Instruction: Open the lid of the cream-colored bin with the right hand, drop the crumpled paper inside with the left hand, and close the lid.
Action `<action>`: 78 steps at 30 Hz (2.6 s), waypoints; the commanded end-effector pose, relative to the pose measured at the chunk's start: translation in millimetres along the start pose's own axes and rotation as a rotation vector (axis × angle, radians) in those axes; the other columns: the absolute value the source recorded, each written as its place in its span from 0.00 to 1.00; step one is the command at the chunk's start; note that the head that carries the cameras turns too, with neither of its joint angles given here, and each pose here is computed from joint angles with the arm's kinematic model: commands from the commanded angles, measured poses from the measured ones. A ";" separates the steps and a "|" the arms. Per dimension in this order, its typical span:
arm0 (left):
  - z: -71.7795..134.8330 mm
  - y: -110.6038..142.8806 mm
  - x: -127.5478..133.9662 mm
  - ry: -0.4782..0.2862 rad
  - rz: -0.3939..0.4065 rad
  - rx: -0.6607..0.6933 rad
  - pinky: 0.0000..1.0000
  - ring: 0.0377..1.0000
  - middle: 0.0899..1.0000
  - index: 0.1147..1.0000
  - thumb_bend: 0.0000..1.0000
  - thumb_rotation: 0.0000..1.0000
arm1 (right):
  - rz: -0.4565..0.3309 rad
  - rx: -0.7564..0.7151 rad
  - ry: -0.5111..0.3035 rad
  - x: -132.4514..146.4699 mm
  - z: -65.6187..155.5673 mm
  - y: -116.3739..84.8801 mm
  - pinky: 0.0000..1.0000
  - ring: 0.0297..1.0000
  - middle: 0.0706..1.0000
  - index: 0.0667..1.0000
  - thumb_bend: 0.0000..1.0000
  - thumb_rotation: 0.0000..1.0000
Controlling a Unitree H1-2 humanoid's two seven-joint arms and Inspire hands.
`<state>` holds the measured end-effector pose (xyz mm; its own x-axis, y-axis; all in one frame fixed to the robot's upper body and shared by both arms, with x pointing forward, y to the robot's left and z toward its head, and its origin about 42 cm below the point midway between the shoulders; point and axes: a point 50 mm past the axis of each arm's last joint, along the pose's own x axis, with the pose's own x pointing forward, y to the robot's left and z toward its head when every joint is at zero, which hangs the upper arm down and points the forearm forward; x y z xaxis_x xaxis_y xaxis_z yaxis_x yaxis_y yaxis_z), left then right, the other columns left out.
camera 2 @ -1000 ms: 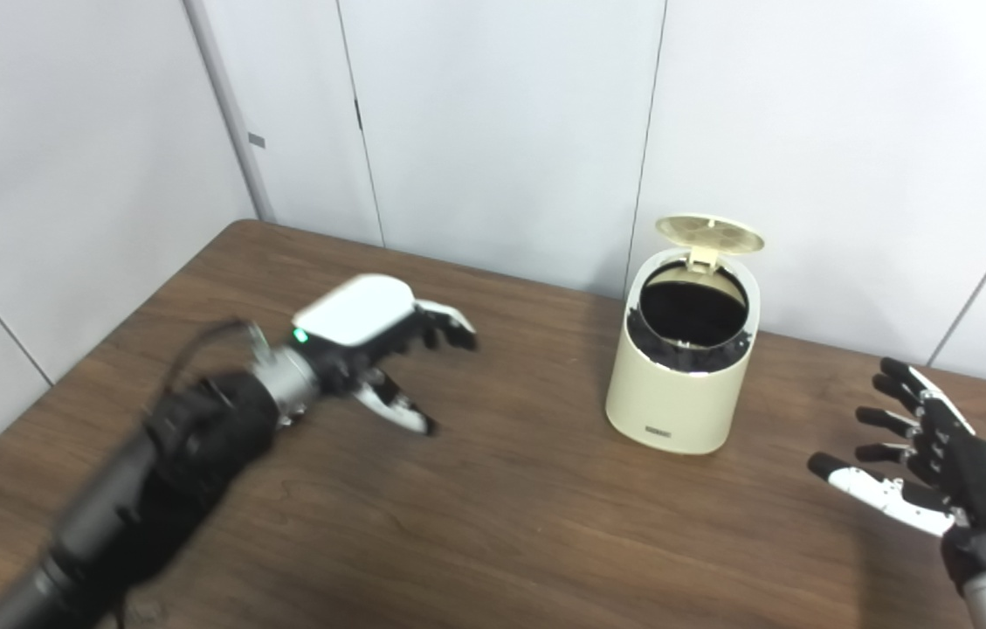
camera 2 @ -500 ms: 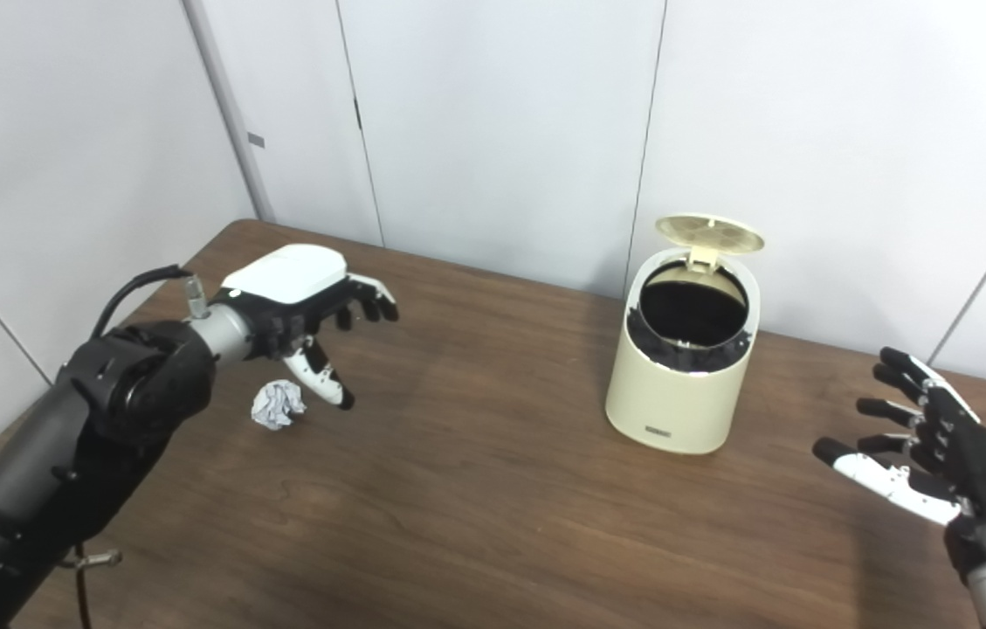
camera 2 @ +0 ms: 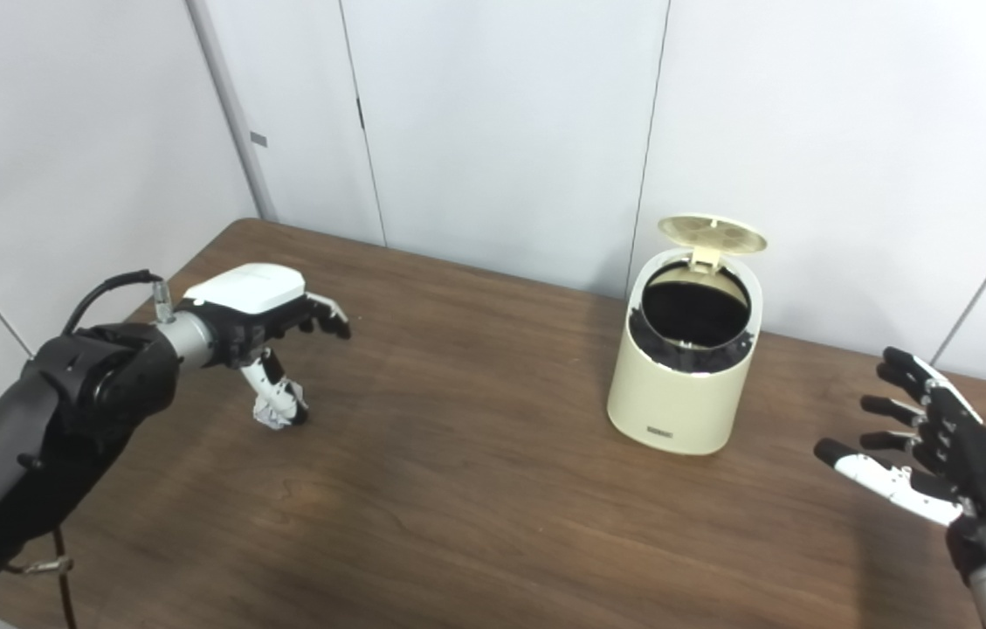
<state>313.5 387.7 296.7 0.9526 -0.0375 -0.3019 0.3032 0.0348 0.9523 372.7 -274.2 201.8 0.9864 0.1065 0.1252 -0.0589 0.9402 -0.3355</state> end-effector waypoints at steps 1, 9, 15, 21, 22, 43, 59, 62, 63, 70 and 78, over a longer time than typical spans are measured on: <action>-10.2 15.7 -2.6 0.036 0.037 0.038 0.69 0.80 0.80 0.78 0.93 0.08 | -0.014 -0.017 -0.107 9.0 24.2 -9.9 0.58 0.76 0.86 0.86 0.67 0.23; -27.7 -0.2 0.2 0.095 -0.006 0.015 0.52 0.63 0.67 0.80 0.90 0.04 | -0.015 -0.019 -0.106 9.1 24.0 -11.4 0.56 0.75 0.85 0.85 0.69 0.25; -38.7 -12.7 1.6 0.112 -0.004 0.018 0.56 0.67 0.71 0.78 0.89 0.01 | -0.017 -0.020 -0.104 8.9 24.5 -11.5 0.57 0.75 0.85 0.85 0.69 0.26; -43.0 -23.1 4.8 0.136 -0.020 -0.018 0.64 0.73 0.75 0.78 0.86 0.00 | -0.017 -0.028 -0.104 10.1 23.5 -12.8 0.56 0.74 0.85 0.84 0.71 0.28; -44.3 -25.1 6.0 0.136 -0.021 -0.023 0.64 0.73 0.74 0.77 0.86 0.00 | -0.015 -0.027 -0.105 10.2 23.0 -13.0 0.55 0.74 0.85 0.84 0.72 0.29; -45.0 -47.4 12.6 0.059 0.001 -0.171 0.56 0.66 0.73 0.77 0.80 0.00 | -0.012 -0.037 -0.096 9.4 25.2 -14.7 0.57 0.74 0.85 0.84 0.72 0.29; -46.6 -58.2 20.4 0.022 0.087 -0.190 0.37 0.38 0.37 0.45 0.52 0.00 | -0.023 -0.051 -0.090 8.9 30.6 -18.3 0.55 0.73 0.84 0.84 0.71 0.27; -47.1 -58.8 21.7 0.020 0.095 -0.185 0.39 0.38 0.39 0.45 0.51 0.00 | -0.024 -0.056 -0.084 8.5 31.9 -19.6 0.54 0.73 0.84 0.84 0.72 0.29; -47.3 -59.0 22.1 0.018 0.098 -0.186 0.39 0.38 0.40 0.46 0.50 0.00 | -0.024 -0.057 -0.083 8.5 32.2 -19.8 0.54 0.73 0.84 0.84 0.72 0.28; -46.8 -59.9 23.0 0.012 0.105 -0.185 0.38 0.37 0.41 0.47 0.50 0.00 | -0.024 -0.055 -0.087 9.2 31.2 -19.6 0.54 0.74 0.84 0.83 0.71 0.27; -39.0 -50.1 22.4 -0.006 0.101 -0.145 0.42 0.38 0.42 0.47 0.50 0.00 | -0.017 -0.068 -0.081 9.5 30.1 -16.6 0.55 0.74 0.85 0.84 0.72 0.29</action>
<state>314.6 423.9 216.1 0.9655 -0.0184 -0.2596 0.2563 0.2399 0.9364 371.9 -281.5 210.9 0.9885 0.0970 0.1161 -0.0469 0.9262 -0.3742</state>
